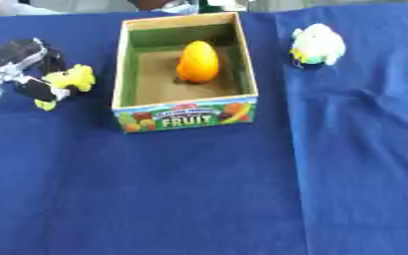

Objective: Pick up objects on the table and place them in the box.

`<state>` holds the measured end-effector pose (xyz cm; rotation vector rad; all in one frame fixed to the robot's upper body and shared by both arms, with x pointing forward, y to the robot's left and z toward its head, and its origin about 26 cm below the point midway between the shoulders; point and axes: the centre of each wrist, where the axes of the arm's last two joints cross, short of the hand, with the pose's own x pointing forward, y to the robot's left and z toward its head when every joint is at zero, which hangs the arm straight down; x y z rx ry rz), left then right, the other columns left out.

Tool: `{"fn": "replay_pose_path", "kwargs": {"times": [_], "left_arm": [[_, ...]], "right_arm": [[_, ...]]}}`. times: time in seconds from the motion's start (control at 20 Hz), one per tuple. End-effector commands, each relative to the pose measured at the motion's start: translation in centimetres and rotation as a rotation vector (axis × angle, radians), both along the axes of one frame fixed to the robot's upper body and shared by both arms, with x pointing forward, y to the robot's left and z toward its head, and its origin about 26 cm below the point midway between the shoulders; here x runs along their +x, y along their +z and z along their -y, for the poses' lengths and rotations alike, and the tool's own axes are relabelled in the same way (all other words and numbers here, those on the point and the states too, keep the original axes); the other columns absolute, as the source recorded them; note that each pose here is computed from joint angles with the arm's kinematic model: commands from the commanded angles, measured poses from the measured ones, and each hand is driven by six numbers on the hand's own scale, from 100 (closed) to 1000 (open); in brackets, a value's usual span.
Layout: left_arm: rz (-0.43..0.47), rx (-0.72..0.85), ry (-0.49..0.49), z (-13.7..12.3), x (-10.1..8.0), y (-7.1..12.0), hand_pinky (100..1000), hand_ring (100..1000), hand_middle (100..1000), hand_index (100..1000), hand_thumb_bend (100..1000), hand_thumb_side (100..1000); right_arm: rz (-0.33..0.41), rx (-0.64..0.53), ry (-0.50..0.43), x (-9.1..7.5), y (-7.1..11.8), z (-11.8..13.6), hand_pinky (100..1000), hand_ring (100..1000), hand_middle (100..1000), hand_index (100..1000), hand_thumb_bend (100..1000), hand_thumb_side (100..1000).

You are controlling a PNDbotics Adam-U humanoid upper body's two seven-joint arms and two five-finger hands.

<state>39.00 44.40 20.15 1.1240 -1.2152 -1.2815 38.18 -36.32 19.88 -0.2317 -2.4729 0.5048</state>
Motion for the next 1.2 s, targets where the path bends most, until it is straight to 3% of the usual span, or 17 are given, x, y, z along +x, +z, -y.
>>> {"fn": "replay_pose_path", "kwargs": {"times": [0.05,0.25,0.5,0.75,1.0,1.2], "left_arm": [[0.047,0.014,0.018,-0.5,-0.4,2.0,584,409,358,522,336,326],[0.107,0.011,0.038,-0.1,-0.8,3.1,544,360,306,478,334,325],[0.206,0.020,0.058,0.8,-1.5,4.9,469,269,238,426,415,286],[0.293,0.038,0.055,1.7,-2.4,6.4,452,251,218,408,406,269],[0.319,0.040,0.053,2.2,-2.7,7.0,448,246,212,402,406,269],[0.423,0.042,-0.017,3.6,-3.6,9.3,448,245,212,401,409,271]], "right_arm": [[0.032,-0.004,-0.004,-0.2,1.1,0.5,647,858,633,851,100,106],[0.031,-0.002,-0.006,-0.3,1.1,0.5,650,860,635,852,100,108],[0.029,-0.001,-0.007,-0.4,1.0,0.7,652,861,637,853,100,118],[0.029,0.002,-0.008,-0.4,1.0,0.8,652,861,637,852,100,121],[0.029,0.004,-0.008,-0.5,1.0,0.8,652,861,634,852,100,122],[0.028,0.004,-0.011,-0.5,1.0,0.9,652,860,633,852,100,118]]}}
